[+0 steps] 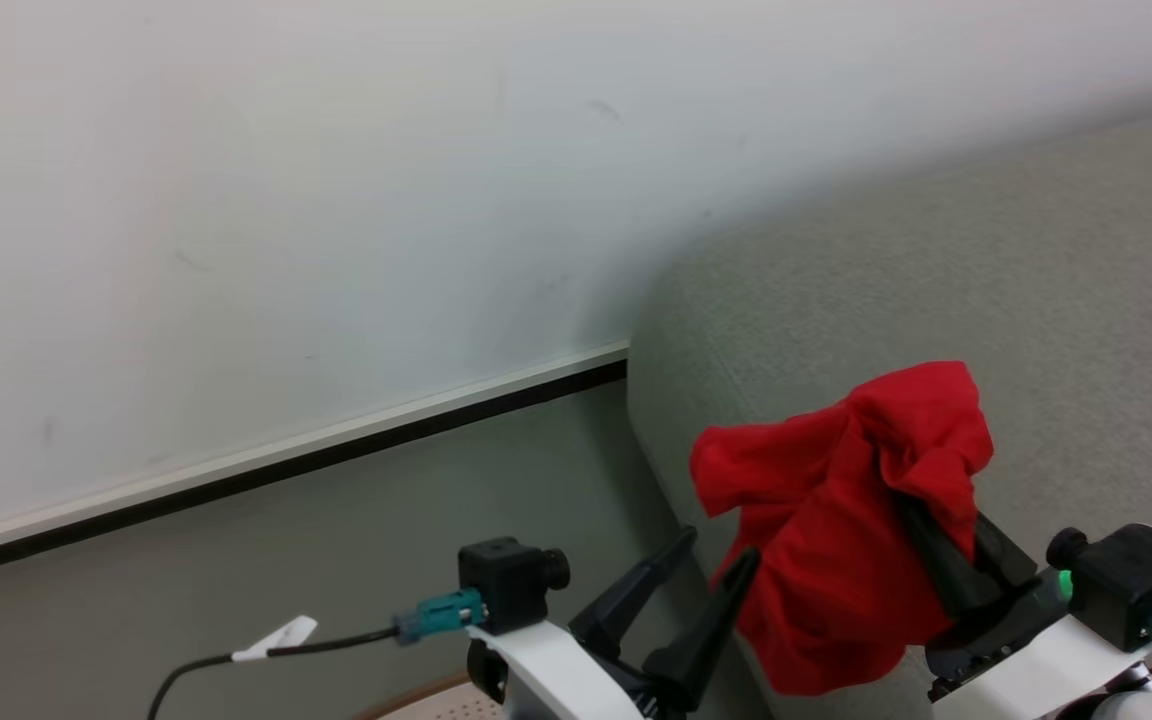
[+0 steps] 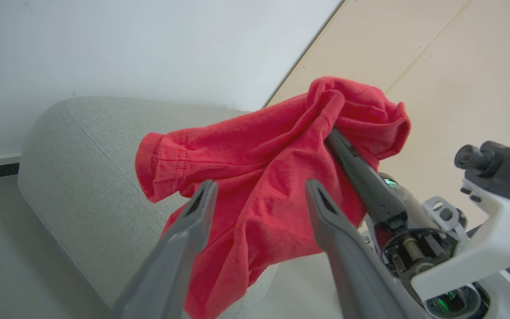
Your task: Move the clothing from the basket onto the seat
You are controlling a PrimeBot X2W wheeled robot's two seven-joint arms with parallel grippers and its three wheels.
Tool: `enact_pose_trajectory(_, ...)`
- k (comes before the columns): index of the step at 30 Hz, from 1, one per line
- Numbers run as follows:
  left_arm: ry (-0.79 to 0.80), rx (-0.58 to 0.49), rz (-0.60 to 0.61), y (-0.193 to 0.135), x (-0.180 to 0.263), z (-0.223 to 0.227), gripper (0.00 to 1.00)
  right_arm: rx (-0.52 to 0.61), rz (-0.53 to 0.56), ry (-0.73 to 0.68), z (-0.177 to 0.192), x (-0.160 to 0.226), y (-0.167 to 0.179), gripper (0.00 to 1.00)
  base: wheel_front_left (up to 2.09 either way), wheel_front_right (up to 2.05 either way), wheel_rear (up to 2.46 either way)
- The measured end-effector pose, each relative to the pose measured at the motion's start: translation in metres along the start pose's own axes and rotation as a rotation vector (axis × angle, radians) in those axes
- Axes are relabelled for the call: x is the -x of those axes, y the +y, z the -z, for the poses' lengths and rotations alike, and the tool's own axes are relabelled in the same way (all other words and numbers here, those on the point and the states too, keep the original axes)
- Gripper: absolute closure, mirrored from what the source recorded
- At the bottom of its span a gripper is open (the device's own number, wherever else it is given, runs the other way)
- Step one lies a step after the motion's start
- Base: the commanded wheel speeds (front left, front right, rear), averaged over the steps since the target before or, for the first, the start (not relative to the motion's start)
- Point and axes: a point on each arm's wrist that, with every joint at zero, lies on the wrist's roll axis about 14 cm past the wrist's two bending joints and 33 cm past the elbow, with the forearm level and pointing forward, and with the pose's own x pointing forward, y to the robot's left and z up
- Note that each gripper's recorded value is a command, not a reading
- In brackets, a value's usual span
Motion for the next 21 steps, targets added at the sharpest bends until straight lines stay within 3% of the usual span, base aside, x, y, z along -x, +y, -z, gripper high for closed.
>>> enact_pose_trajectory(14, 0.094, -0.03, 0.182, -0.04, -0.028, 0.041, 0.0, 0.06, 0.243, -0.014, -0.012, 0.048, -0.065, 1.0, 0.0, 0.0, 0.0)
enact_pose_trajectory(21, 0.11, -0.009, 0.215, -0.036, -0.041, 0.046, 0.0, 0.073, 0.31, -0.014, -0.011, 0.049, -0.084, 1.0, 0.0, 0.0, 0.0)
